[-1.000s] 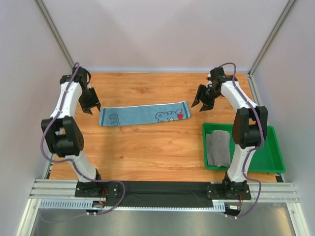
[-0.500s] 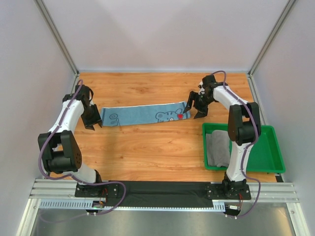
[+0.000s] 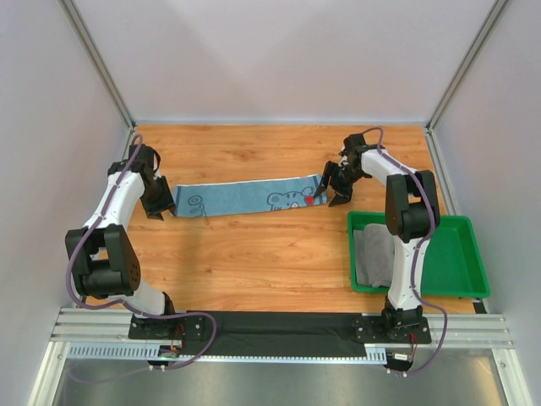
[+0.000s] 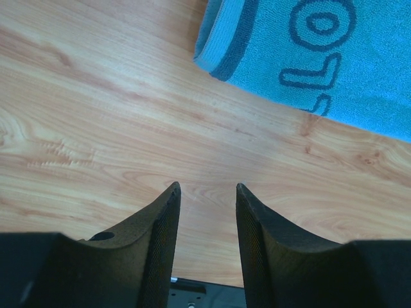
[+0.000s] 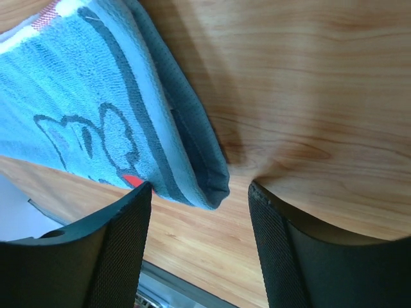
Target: Roll the towels
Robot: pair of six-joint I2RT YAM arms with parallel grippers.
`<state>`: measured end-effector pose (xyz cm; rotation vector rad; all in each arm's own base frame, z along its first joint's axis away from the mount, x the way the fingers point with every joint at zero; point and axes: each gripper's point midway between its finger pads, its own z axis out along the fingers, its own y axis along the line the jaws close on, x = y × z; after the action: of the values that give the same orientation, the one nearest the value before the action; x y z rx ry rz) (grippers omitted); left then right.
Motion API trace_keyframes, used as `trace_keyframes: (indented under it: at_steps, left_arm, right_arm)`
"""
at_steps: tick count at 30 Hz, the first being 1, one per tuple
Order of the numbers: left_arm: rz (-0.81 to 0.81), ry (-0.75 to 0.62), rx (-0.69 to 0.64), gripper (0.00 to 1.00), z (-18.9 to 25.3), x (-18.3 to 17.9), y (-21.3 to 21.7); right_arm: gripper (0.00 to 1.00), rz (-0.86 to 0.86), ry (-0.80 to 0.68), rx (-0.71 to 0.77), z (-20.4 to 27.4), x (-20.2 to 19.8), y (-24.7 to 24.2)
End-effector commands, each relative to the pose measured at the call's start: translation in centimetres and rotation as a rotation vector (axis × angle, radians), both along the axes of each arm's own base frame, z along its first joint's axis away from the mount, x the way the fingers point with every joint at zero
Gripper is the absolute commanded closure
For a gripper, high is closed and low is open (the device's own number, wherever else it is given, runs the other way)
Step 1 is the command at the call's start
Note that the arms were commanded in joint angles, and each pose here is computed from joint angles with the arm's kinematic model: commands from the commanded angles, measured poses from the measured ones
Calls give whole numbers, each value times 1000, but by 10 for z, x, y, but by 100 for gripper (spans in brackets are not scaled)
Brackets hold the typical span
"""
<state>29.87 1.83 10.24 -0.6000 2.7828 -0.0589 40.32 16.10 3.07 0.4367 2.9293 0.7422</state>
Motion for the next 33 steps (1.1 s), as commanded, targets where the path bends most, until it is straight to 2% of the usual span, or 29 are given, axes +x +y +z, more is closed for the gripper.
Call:
trace_keyframes:
  at_steps: [1, 6, 7, 9, 13, 18, 24, 29, 33]
  left_arm:
    - [-26, -55, 10, 53, 11, 9, 0]
    - [-24, -57, 12, 54, 12, 8, 0]
    - [-24, -57, 12, 54, 12, 8, 0]
    - [-26, -55, 13, 54, 11, 7, 0]
    - [-39, -55, 15, 54, 14, 0, -7]
    - [-79, -74, -14, 53, 25, -24, -25]
    - [-111, -131, -69, 53, 34, -53, -39]
    - [-124, -214, -139, 53, 46, -69, -53]
    - [-108, -247, -142, 53, 49, -76, -54]
  right_arm:
    - [39, -13, -23, -34, -13, 13, -1]
    - [60, -15, -26, -41, -15, 14, -2]
    - [73, -14, -24, -41, -15, 13, -2]
    - [88, -6, -34, -54, -14, 13, -4]
    - [100, -3, -60, -191, -7, 14, -32]
    - [100, -15, -98, -335, 16, 10, -64]
    - [100, 19, -157, -468, 44, 7, -73]
    - [100, 99, -230, -514, 72, 6, -43]
    - [100, 170, -306, -525, 96, 7, -5]
